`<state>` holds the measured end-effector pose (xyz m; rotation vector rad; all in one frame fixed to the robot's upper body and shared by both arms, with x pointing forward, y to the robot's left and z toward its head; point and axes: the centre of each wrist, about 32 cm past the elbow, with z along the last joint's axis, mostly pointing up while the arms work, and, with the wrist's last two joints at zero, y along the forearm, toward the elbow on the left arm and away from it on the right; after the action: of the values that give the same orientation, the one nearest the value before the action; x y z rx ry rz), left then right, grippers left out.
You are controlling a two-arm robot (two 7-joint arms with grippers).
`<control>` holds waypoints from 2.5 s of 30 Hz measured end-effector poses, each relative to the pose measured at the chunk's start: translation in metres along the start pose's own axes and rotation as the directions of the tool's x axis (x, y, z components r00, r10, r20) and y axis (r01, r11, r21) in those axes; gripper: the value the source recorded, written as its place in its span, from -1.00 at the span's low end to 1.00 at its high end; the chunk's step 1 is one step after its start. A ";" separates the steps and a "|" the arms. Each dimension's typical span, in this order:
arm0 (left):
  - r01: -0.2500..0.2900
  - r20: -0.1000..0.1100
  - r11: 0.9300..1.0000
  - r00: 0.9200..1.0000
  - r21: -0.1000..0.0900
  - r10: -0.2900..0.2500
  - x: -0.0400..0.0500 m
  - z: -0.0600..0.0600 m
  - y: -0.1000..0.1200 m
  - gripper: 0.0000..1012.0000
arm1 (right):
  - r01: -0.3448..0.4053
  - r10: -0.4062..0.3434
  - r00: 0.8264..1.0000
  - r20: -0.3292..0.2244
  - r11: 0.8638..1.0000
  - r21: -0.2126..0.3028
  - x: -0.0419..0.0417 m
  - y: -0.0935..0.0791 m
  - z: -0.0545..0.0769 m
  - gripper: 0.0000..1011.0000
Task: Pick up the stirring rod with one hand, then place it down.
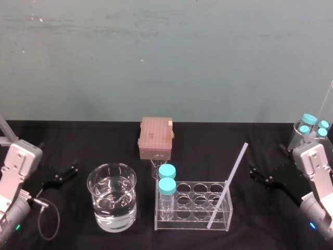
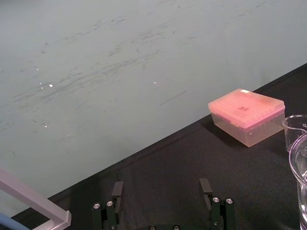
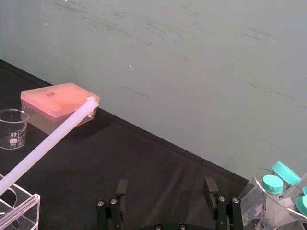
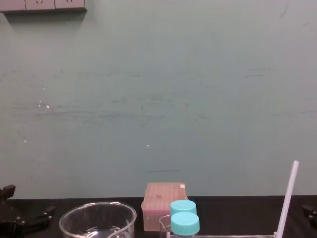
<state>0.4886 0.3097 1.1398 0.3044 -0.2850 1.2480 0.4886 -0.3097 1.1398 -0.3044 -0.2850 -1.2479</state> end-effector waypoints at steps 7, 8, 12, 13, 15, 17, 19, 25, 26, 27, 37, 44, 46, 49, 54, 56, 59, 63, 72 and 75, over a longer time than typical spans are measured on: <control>0.000 0.000 1.000 1.000 0.000 0.000 0.0000 0.000 0.000 0.99 | 0.000 0.000 1.000 0.000 1.000 0.000 0.0000 0.000 0.000 0.98; 0.000 0.000 1.000 1.000 0.000 0.000 0.0000 0.000 0.000 0.99 | 0.000 0.000 1.000 0.000 1.000 0.000 0.0000 0.000 0.000 0.98; 0.000 0.000 1.000 1.000 0.000 0.000 0.0000 0.000 0.000 0.99 | 0.000 0.000 1.000 0.000 1.000 0.000 0.0000 0.000 0.000 0.98; 0.000 0.000 1.000 1.000 0.000 0.000 0.0000 0.000 0.000 0.99 | 0.000 0.000 1.000 0.000 1.000 0.000 0.0000 0.000 0.000 0.98; 0.000 0.000 1.000 1.000 0.000 0.000 0.0000 0.000 0.000 0.99 | 0.000 0.000 1.000 0.000 1.000 0.000 0.0000 0.000 0.000 0.98; 0.000 0.000 1.000 1.000 0.000 0.000 0.0000 0.000 0.000 0.99 | 0.000 0.000 1.000 0.000 1.000 0.000 0.0000 0.000 0.000 0.98; 0.000 0.000 1.000 1.000 0.000 0.000 0.0000 0.000 0.000 0.99 | 0.003 -0.003 1.000 -0.010 1.000 0.008 0.0015 0.000 0.001 0.98; 0.000 0.000 1.000 1.000 0.000 0.000 0.0000 0.000 0.000 0.99 | 0.009 -0.006 0.997 -0.078 0.999 0.039 0.0059 0.002 0.007 0.98; 0.000 0.000 1.000 1.000 0.000 0.000 0.0000 0.000 0.000 0.99 | 0.011 -0.007 0.995 -0.096 0.999 0.046 0.0072 0.002 0.010 0.98; 0.000 0.000 1.000 1.000 0.000 0.000 0.0000 0.000 0.000 0.99 | 0.014 -0.006 0.990 -0.141 0.998 0.057 0.0101 0.003 0.014 0.98; 0.000 0.000 1.000 1.000 0.000 0.000 0.0000 0.000 0.000 0.99 | -0.012 0.101 0.830 -0.549 0.986 0.164 0.0462 -0.002 0.049 0.98; 0.000 0.000 1.000 1.000 0.000 0.000 0.0000 0.000 0.000 0.99 | -0.181 0.280 0.676 -0.682 0.960 0.215 0.0642 -0.012 0.055 0.98; 0.000 0.000 1.000 1.000 0.000 0.000 0.0000 0.000 0.000 0.99 | -0.228 0.317 0.645 -0.696 0.948 0.220 0.0674 -0.014 0.055 0.98; 0.000 0.000 1.000 1.000 0.000 0.000 0.0000 0.000 0.000 0.99 | -0.330 0.374 0.584 -0.721 0.920 0.209 0.0730 -0.015 0.051 0.98; 0.000 0.000 1.000 1.000 0.000 0.000 0.0000 0.000 0.000 0.99 | -0.415 0.403 0.538 -0.740 0.891 0.183 0.0771 -0.015 0.045 0.98; 0.000 0.000 1.000 1.000 0.000 0.000 0.0000 0.000 0.000 0.99 | -0.436 0.405 0.530 -0.745 0.884 0.170 0.0777 -0.014 0.043 0.98; 0.000 0.000 1.000 1.000 0.000 0.000 0.0000 0.000 0.000 0.99 | -0.456 0.410 0.522 -0.748 0.875 0.161 0.0771 -0.012 0.042 0.98; 0.000 0.000 1.000 1.000 0.000 0.000 0.0000 0.000 0.000 0.99 | -0.481 0.422 0.510 -0.750 0.862 0.159 0.0749 -0.009 0.040 0.98; 0.000 0.000 1.000 1.000 0.000 0.000 0.0000 0.000 0.000 0.99 | -0.532 0.450 0.502 -0.738 0.834 0.146 0.0654 0.002 0.039 0.98; 0.000 0.000 1.000 1.000 0.000 0.000 0.0000 0.000 0.000 0.99 | -0.537 0.449 0.505 -0.737 0.832 0.139 0.0634 0.005 0.037 0.98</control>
<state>0.4886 0.3096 1.1398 0.3044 -0.2850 1.2480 0.5105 -0.3500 1.1972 0.0700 0.5788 -0.7081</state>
